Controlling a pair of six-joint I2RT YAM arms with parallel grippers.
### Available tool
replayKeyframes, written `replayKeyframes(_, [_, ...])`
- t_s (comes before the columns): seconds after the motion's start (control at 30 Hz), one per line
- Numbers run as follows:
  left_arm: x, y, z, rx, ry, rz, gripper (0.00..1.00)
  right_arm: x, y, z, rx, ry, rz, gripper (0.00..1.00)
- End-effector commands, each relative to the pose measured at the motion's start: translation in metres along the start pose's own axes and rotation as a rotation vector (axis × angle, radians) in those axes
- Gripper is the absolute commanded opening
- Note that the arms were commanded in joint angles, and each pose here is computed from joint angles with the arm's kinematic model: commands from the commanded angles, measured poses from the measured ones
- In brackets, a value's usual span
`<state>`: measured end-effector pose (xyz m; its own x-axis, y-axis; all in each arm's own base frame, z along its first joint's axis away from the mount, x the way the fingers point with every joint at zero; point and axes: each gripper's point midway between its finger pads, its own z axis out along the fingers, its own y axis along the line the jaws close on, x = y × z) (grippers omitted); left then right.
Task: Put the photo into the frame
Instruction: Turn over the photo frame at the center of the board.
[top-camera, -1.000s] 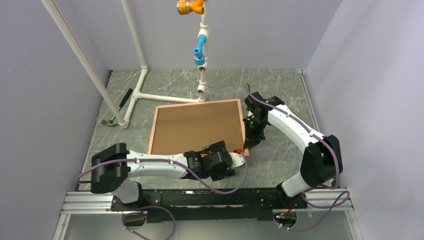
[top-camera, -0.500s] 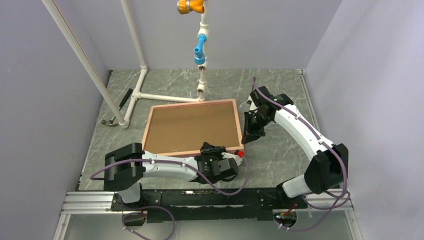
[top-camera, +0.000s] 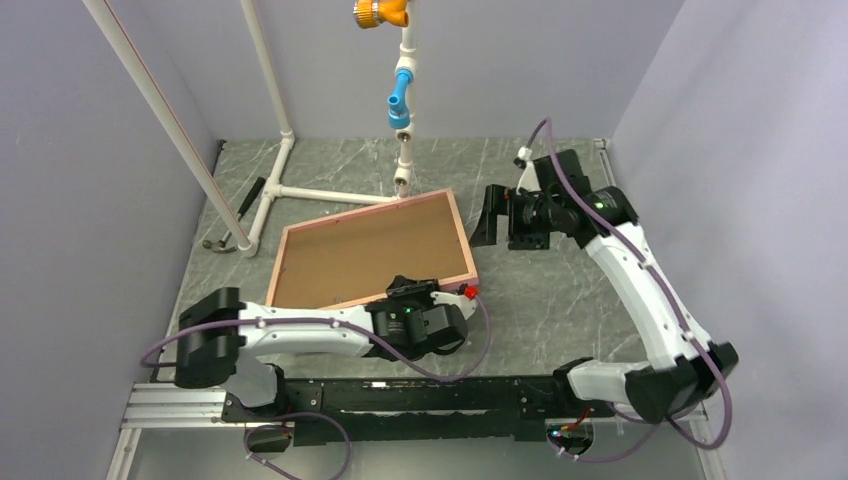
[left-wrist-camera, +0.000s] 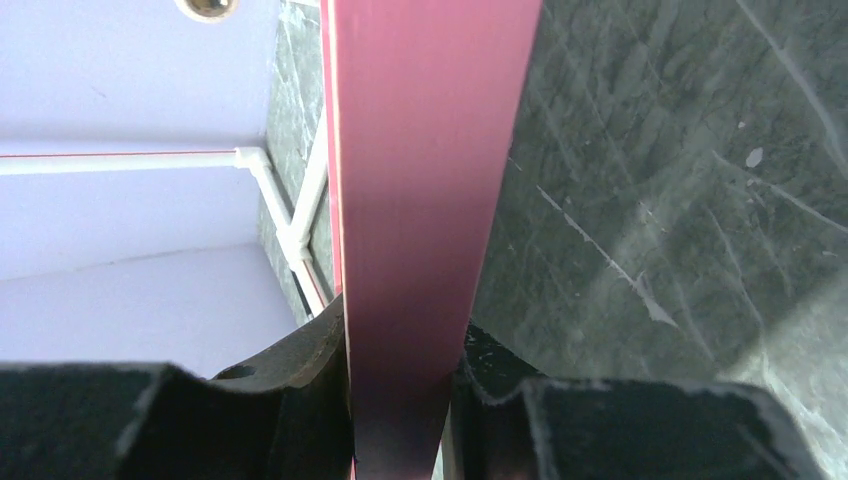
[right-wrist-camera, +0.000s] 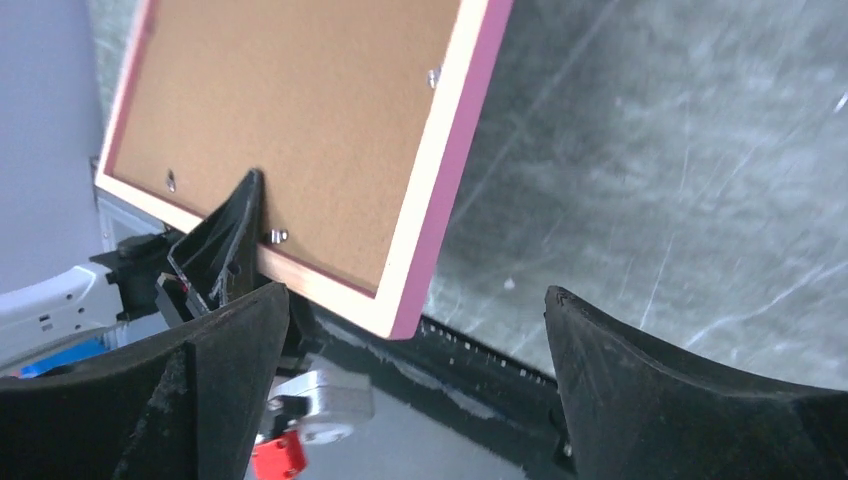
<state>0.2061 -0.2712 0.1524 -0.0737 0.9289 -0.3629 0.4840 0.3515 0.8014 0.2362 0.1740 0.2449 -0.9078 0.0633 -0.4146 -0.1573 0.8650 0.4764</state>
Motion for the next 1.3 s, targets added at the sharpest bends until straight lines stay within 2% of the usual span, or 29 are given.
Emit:
replayKeyframes(0.0, [-0.045,0.042,-0.043,0.088,-0.175,-0.344,0.0,-0.045,0.024,-0.05,-0.067,-0.282,-0.166,1.0])
replayKeyframes(0.17, [-0.055,0.064,-0.073,0.205,-0.247,-0.409,0.0,-0.063,0.049,-0.093,-0.154,-0.477,-0.357,1.0])
replayKeyframes(0.27, [-0.057,0.074,-0.089,0.258,-0.283,-0.474,0.0,-0.061,0.086,-0.13,-0.32,-0.637,-0.602,0.99])
replayKeyframes(0.4, [-0.062,0.086,-0.11,0.331,-0.36,-0.553,0.0,-0.044,0.118,-0.173,-0.486,-0.837,-0.856,0.93])
replayKeyframes(0.5, [-0.065,0.094,-0.125,0.381,-0.423,-0.593,0.0,-0.03,0.136,-0.194,-0.567,-0.934,-1.067,0.99])
replayKeyframes(0.57, [-0.066,0.098,-0.133,0.41,-0.458,-0.614,0.0,-0.023,0.144,-0.194,-0.619,-0.93,-1.179,0.99])
replayKeyframes(0.67, [-0.067,0.101,-0.142,0.441,-0.494,-0.645,0.0,-0.015,0.153,-0.183,-0.724,-0.855,-1.31,0.99])
replayKeyframes(0.83, [-0.069,0.105,-0.151,0.474,-0.528,-0.694,0.0,-0.009,0.161,-0.178,-0.819,-0.894,-1.441,0.98])
replayKeyframes(0.97, [-0.072,0.106,-0.157,0.503,-0.545,-0.712,0.0,-0.01,0.165,-0.168,-0.869,-0.916,-1.468,0.97])
replayKeyframes(1.2, [-0.077,0.115,-0.167,0.53,-0.583,-0.746,0.0,-0.008,0.186,-0.128,-0.937,-0.813,-1.516,0.9])
replayKeyframes(1.27, [-0.078,0.116,-0.169,0.532,-0.586,-0.754,0.0,-0.001,0.196,-0.121,-0.977,-0.792,-1.537,0.81])
